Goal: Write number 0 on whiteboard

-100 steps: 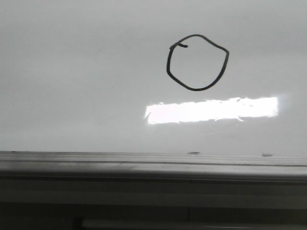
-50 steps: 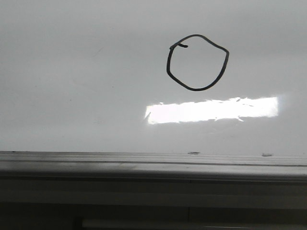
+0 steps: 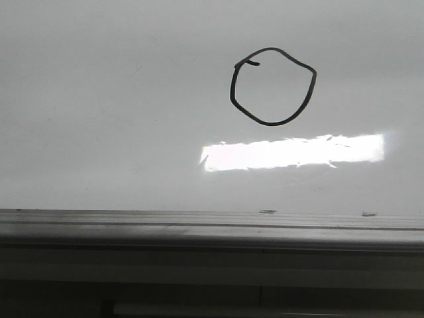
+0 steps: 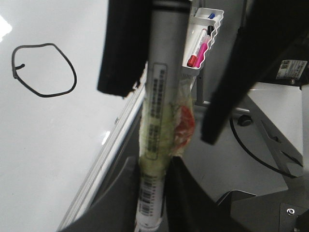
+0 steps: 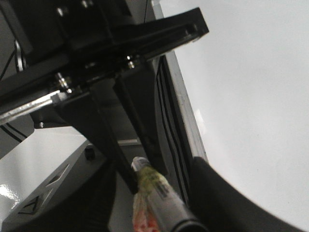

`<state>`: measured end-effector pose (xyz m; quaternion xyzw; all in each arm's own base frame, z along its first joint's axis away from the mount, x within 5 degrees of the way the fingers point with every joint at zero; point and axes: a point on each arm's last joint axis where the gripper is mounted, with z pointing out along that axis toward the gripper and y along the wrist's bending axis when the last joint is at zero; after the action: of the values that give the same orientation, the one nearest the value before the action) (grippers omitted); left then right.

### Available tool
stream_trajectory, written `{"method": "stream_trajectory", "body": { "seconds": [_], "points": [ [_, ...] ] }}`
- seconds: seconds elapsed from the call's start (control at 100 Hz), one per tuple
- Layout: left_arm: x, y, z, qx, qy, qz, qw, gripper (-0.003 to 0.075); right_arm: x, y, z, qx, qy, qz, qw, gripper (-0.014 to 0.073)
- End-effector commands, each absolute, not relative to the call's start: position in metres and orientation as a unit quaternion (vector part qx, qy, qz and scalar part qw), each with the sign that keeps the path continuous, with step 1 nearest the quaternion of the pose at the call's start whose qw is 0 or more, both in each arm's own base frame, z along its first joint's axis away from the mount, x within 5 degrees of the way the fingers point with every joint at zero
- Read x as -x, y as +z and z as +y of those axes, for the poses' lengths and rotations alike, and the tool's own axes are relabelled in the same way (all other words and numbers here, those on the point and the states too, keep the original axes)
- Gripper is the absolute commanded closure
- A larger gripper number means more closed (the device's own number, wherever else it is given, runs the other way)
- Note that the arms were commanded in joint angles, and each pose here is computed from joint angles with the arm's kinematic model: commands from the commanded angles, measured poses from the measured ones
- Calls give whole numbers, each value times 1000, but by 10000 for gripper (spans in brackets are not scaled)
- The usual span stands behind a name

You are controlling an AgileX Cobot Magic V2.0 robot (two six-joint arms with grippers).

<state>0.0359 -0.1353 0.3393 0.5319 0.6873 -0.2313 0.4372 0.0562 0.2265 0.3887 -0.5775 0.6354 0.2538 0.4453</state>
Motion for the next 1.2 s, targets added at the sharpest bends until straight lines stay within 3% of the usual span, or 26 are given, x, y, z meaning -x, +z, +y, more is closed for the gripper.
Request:
{"method": "stream_trajectory", "body": {
  "seconds": [0.0,0.18,0.36,0.43,0.5,0.63,0.79,0.97,1.19],
  "points": [
    [-36,352,-137,-521,-252,675,458,740,-56,411,226,563,275,596,502,155],
    [-38,353,-137,-516,-244,674,469,740,-60,419,221,575,235,571,537,151],
    [-48,357,-135,-472,-232,692,494,740,-70,452,186,520,208,561,610,155],
    [-54,359,-133,-443,-228,702,508,740,-71,463,165,491,202,562,634,197],
    [-61,360,-133,-404,-223,718,520,740,-71,469,146,466,201,575,641,313],
    [-83,358,-136,-322,-183,750,547,740,-67,472,110,436,195,602,640,675],
    [-109,347,-154,-279,-144,768,558,740,-59,461,81,420,202,611,640,653],
    [-135,323,-180,-252,-176,794,524,740,-56,434,68,397,219,643,617,653],
    [-173,300,-183,-182,-194,829,493,740,-56,408,71,392,226,666,592,653]
  ]
}}
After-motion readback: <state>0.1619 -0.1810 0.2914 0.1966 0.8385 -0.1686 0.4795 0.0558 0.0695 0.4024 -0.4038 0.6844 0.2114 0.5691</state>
